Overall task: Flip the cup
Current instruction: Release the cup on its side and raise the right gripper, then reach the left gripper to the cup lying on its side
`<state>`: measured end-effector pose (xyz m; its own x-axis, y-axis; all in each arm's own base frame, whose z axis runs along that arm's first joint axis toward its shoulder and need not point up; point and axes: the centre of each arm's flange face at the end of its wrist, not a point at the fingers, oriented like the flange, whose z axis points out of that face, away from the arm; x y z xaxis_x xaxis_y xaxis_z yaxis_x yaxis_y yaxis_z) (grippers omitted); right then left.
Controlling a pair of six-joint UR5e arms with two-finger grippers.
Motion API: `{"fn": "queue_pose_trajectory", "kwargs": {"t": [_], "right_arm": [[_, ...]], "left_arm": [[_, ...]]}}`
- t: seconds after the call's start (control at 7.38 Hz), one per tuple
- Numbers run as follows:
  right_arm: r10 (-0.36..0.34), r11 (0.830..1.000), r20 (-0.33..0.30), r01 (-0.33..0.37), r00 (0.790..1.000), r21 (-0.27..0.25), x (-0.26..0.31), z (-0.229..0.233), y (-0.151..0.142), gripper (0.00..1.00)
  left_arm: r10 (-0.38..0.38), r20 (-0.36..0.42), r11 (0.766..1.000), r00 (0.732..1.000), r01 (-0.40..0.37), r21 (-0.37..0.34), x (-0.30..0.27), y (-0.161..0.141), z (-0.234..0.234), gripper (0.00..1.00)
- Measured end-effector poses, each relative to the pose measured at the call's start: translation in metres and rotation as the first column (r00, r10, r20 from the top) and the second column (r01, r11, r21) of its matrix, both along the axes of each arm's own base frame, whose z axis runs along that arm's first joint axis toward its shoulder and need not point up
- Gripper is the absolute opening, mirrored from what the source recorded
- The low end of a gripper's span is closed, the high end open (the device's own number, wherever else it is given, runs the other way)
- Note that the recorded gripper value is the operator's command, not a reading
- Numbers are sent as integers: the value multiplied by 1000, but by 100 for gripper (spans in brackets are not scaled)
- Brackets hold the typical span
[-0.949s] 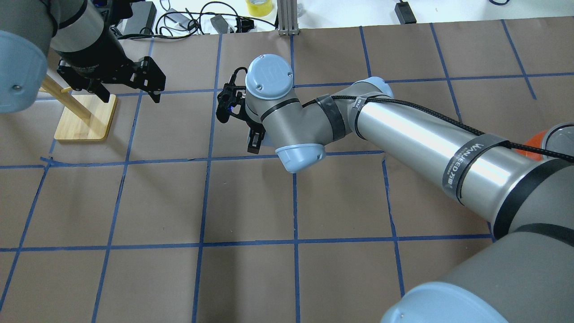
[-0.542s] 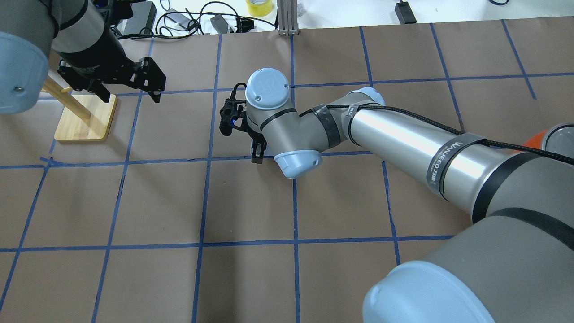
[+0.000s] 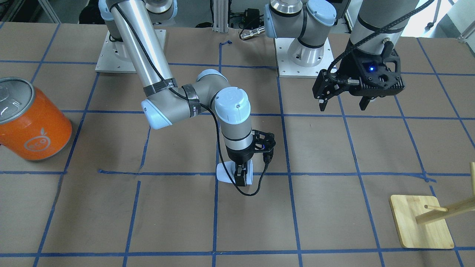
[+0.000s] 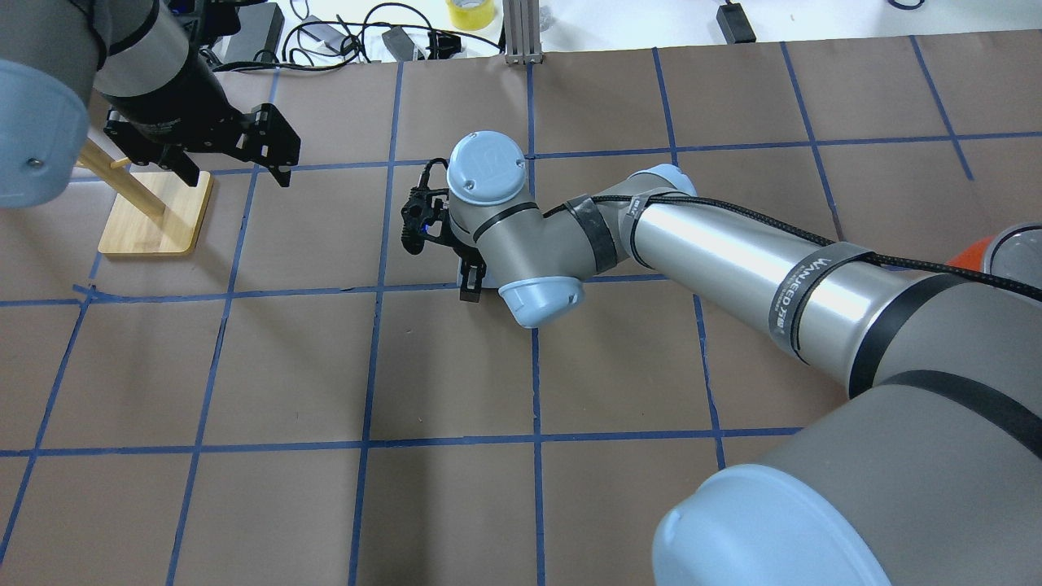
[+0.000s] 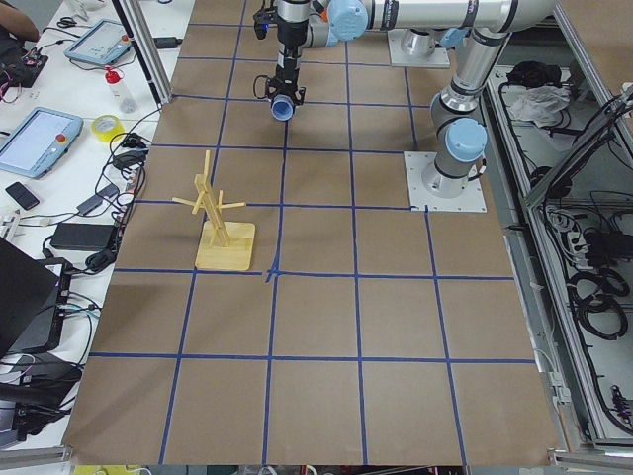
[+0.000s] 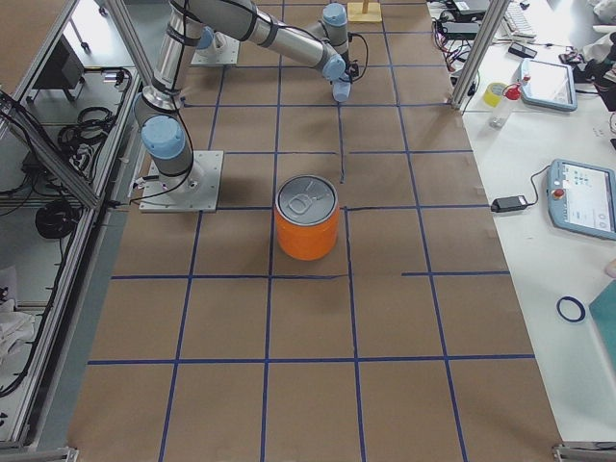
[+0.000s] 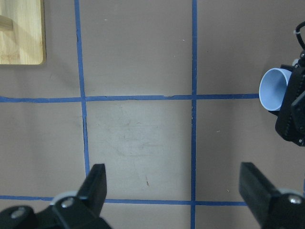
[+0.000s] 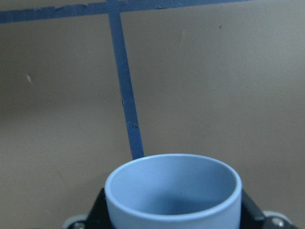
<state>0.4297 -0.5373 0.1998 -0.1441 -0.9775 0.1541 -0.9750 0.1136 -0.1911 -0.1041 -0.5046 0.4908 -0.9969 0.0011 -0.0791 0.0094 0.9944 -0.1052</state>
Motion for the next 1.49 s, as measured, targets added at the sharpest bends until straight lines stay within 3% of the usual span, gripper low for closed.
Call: {"fn": "queue_pose_trajectory", "kwargs": {"t": [0.27,0.68,0.95,1.08,1.22,1.49], "right_arm": [[-6,1000,3,6,1000,-13,-2,9,-3,100],[-45,998,28,46,999,-47,-16,65,-6,100],[-143,989,40,144,989,-41,-64,123,-17,100],[-239,971,42,240,970,-15,-107,151,-26,100],[-342,940,34,341,939,28,-151,176,-29,100],[-550,833,23,546,835,94,-204,234,-4,100]], "left_arm": [[0,-1,1000,1000,0,1,0,0,-2,100],[1,-2,1000,1000,-1,1,0,-2,-5,100],[10,-3,1000,1000,-10,-5,0,-5,-6,100],[12,-4,1000,1000,-12,-4,1,-6,-7,100],[14,-9,1000,1000,-14,4,1,-9,-12,100],[23,-56,999,998,-22,25,-2,-22,-39,100]]}}
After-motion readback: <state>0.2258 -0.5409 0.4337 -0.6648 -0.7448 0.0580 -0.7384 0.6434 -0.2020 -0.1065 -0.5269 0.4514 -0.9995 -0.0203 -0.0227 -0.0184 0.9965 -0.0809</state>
